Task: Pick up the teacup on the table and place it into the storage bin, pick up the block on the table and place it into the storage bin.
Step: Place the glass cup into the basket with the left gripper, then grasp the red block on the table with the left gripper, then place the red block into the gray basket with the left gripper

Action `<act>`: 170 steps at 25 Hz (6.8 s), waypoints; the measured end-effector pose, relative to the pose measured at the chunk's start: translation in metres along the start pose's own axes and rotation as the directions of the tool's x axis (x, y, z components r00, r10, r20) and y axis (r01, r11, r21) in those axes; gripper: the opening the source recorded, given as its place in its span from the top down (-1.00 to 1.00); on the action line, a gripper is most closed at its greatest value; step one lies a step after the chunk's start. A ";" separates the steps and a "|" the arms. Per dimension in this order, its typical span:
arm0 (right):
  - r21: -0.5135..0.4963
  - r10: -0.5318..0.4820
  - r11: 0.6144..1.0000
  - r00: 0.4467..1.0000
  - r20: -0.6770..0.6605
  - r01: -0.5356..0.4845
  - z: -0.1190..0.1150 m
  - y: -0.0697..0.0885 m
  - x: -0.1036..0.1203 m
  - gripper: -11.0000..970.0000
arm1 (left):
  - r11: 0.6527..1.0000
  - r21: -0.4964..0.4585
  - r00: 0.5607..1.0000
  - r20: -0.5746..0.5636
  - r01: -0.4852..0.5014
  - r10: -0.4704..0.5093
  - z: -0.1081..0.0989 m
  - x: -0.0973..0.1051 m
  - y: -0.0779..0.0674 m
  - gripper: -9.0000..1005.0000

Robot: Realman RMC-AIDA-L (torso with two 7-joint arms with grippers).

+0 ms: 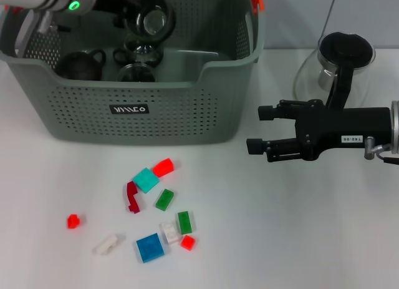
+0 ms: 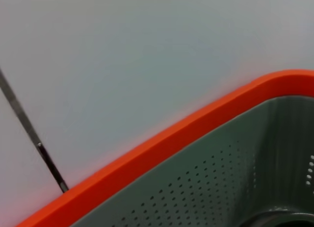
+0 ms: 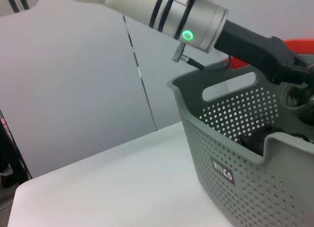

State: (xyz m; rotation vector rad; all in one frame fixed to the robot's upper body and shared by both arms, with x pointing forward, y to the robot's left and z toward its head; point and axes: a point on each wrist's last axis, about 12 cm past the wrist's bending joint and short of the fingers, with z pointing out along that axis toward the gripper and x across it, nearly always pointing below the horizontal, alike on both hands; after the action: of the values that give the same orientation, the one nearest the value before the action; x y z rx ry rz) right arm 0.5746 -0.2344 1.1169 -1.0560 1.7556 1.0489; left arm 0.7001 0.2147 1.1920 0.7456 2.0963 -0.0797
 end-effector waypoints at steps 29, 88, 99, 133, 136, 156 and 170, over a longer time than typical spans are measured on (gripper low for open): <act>0.006 0.004 1.000 1.000 -0.002 -0.004 -0.002 -0.001 -0.001 -0.89 | 0.998 -0.032 0.997 0.058 0.046 -0.044 -0.023 -0.002 0.000 0.04; -0.164 -0.107 0.984 0.968 -0.225 0.070 0.061 0.011 -0.007 -0.89 | 0.847 0.532 0.971 -0.211 0.016 0.114 -0.135 0.207 -0.025 -0.71; -0.156 -0.101 0.985 0.974 -0.205 0.069 0.064 0.011 -0.009 -0.89 | 0.874 0.486 0.961 -0.243 0.003 0.132 -0.115 0.212 -0.024 -0.71; -0.158 -0.125 0.983 0.974 -0.191 0.096 0.068 0.010 -0.017 -0.89 | 0.886 0.464 0.962 -0.251 0.021 0.109 -0.109 0.229 -0.026 -0.50; -0.160 -0.125 0.983 0.974 -0.188 0.095 0.069 0.010 -0.017 -0.89 | 0.886 0.463 0.962 -0.246 0.012 0.116 -0.109 0.231 -0.027 -0.47; -0.161 -0.121 0.983 0.975 -0.188 0.091 0.069 0.010 -0.016 -0.89 | 0.878 0.478 0.965 -0.224 -0.012 0.135 -0.106 0.234 -0.030 0.31; -0.163 -0.111 0.983 0.976 -0.188 0.080 0.067 0.011 -0.014 -0.89 | 0.813 0.582 1.000 -0.003 0.010 -0.009 -0.136 0.203 -0.028 0.62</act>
State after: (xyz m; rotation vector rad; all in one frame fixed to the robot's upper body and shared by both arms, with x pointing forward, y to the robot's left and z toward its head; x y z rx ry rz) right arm 0.5831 -0.1662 1.1105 -1.3682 1.7792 1.0642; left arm 0.4990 0.3325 1.1132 1.0914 2.0834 -0.7618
